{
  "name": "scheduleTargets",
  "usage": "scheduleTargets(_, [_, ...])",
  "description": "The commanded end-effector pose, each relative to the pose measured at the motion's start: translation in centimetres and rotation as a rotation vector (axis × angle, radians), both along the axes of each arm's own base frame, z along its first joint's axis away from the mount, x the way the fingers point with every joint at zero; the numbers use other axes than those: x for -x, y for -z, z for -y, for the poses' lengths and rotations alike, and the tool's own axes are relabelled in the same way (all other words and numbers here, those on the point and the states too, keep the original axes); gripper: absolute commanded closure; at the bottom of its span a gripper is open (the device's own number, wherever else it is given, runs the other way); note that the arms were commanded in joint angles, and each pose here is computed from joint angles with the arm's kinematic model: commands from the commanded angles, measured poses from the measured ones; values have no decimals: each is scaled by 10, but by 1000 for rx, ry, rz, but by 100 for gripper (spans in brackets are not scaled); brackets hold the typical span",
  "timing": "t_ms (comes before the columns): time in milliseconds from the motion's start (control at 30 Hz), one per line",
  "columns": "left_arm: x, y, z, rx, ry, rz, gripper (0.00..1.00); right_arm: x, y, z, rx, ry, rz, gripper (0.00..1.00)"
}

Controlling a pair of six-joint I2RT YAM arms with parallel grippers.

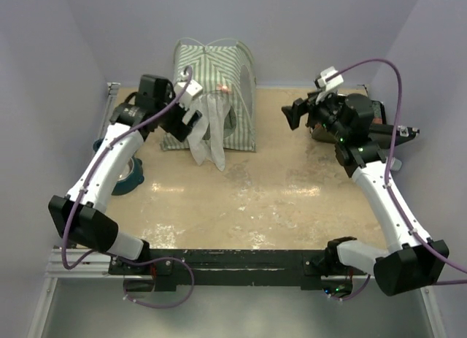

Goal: Set up the pet tent

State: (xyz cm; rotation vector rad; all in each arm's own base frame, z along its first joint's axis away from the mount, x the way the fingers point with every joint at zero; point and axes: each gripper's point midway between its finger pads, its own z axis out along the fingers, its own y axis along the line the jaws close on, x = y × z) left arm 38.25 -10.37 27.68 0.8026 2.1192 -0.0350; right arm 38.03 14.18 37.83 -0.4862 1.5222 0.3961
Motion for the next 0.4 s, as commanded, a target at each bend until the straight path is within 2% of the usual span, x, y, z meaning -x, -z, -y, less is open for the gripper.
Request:
scheduleTargets(0, [2,14,13,88,-75,24,0,26,49,28,37,125,-110,1])
scheduleTargets(133, [17,24,11,131,-117,16,0,48,54,40,42,163,-106,2])
scheduleTargets(367, [35,2,-10,160,-210,131,0,66,30,51,58,196,-39,1])
